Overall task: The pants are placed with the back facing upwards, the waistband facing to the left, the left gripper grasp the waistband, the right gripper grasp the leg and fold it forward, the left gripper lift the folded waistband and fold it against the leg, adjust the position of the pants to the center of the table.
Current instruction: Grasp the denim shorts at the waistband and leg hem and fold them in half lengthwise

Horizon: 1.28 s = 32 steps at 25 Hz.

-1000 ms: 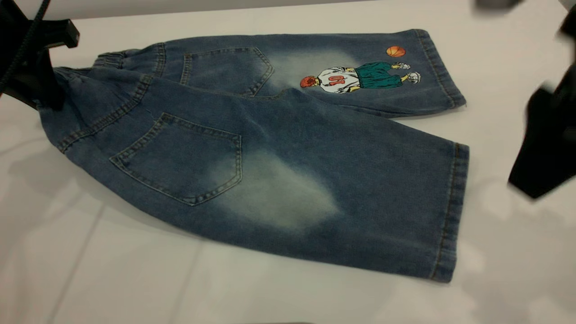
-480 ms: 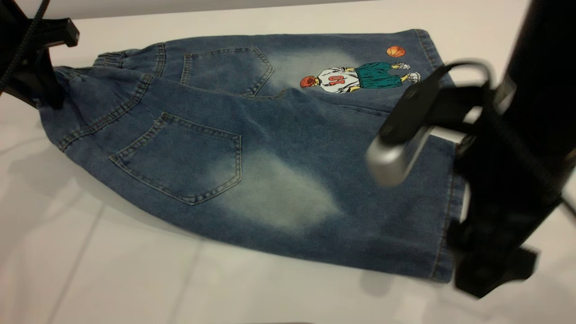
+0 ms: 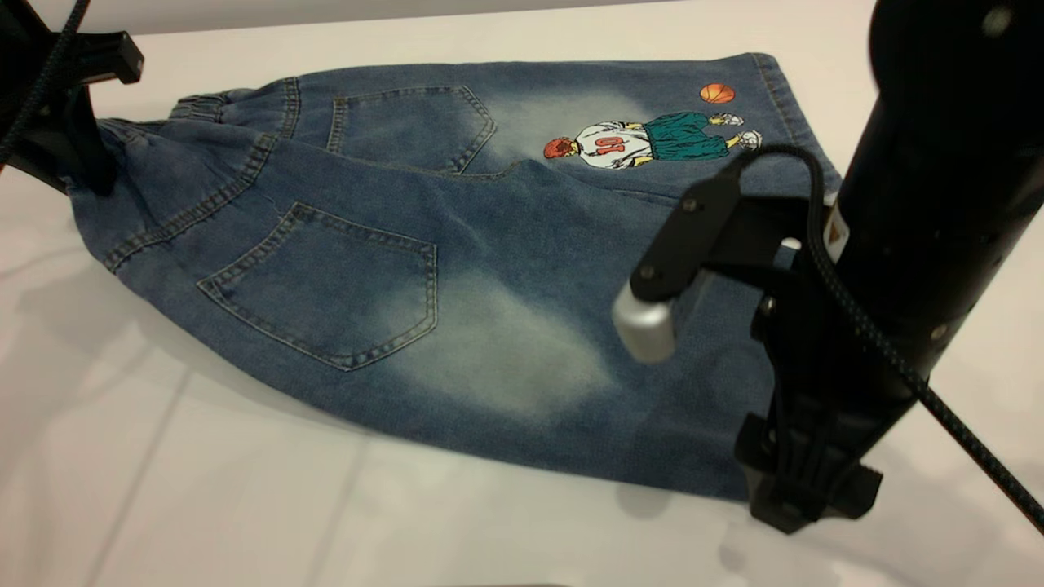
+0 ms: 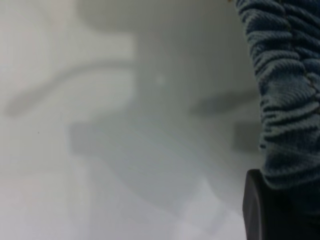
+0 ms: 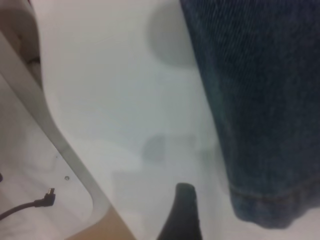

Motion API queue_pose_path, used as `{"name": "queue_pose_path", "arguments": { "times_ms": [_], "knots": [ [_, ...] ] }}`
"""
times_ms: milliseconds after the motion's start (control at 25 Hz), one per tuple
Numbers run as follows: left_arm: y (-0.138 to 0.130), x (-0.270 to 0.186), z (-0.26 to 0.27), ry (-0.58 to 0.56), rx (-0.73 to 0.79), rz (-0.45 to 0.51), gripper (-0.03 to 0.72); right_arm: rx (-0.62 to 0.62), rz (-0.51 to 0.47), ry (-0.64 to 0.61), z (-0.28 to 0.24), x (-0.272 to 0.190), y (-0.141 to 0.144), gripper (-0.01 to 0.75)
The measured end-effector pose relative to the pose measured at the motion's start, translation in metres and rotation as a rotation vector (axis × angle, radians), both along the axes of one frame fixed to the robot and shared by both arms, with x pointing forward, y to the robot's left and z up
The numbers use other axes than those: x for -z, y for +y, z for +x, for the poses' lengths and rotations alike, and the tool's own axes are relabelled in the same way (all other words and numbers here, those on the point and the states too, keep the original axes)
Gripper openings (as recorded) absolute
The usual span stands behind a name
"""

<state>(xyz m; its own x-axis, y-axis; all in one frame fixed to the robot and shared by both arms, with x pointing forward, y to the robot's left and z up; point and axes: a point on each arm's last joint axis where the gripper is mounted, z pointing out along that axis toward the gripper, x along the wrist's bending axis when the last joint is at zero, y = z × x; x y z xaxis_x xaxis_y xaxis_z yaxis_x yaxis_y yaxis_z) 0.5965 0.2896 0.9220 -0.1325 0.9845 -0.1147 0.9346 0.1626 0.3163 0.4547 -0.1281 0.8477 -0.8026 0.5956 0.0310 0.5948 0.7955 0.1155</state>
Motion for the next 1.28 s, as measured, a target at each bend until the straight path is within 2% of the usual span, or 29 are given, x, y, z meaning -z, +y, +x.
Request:
{"name": "queue_pose_path", "arguments": {
  "times_ms": [240, 360, 520, 760, 840, 1040, 1160, 1280],
  "knots": [
    [0.000, 0.000, 0.000, 0.000, 0.000, 0.000, 0.090, 0.004, -0.016, 0.014, 0.000, 0.014, 0.000, 0.555],
    [0.000, 0.000, 0.000, 0.000, 0.000, 0.000, 0.090, 0.006, -0.007, -0.005, 0.002, 0.015, 0.001, 0.516],
    [0.000, 0.000, 0.000, 0.001, 0.000, 0.000, 0.090, 0.007, 0.002, -0.022, 0.004, 0.015, 0.002, 0.388],
    [0.000, 0.000, 0.000, 0.001, 0.000, -0.001, 0.090, 0.007, 0.003, -0.024, 0.004, 0.015, 0.002, 0.081],
    [0.000, 0.000, 0.000, 0.002, 0.000, -0.001, 0.090, 0.009, 0.004, -0.024, 0.004, 0.015, 0.002, 0.034],
    [-0.001, -0.001, -0.001, 0.012, -0.010, -0.015, 0.090, 0.009, 0.012, -0.021, 0.007, 0.003, 0.005, 0.019],
    [-0.003, -0.006, 0.001, 0.032, -0.017, -0.034, 0.090, 0.033, 0.054, -0.068, 0.020, -0.028, 0.008, 0.020],
    [-0.003, -0.017, 0.007, 0.033, -0.014, -0.043, 0.090, 0.123, 0.108, -0.145, 0.044, -0.066, -0.003, 0.020]
  ]
}}
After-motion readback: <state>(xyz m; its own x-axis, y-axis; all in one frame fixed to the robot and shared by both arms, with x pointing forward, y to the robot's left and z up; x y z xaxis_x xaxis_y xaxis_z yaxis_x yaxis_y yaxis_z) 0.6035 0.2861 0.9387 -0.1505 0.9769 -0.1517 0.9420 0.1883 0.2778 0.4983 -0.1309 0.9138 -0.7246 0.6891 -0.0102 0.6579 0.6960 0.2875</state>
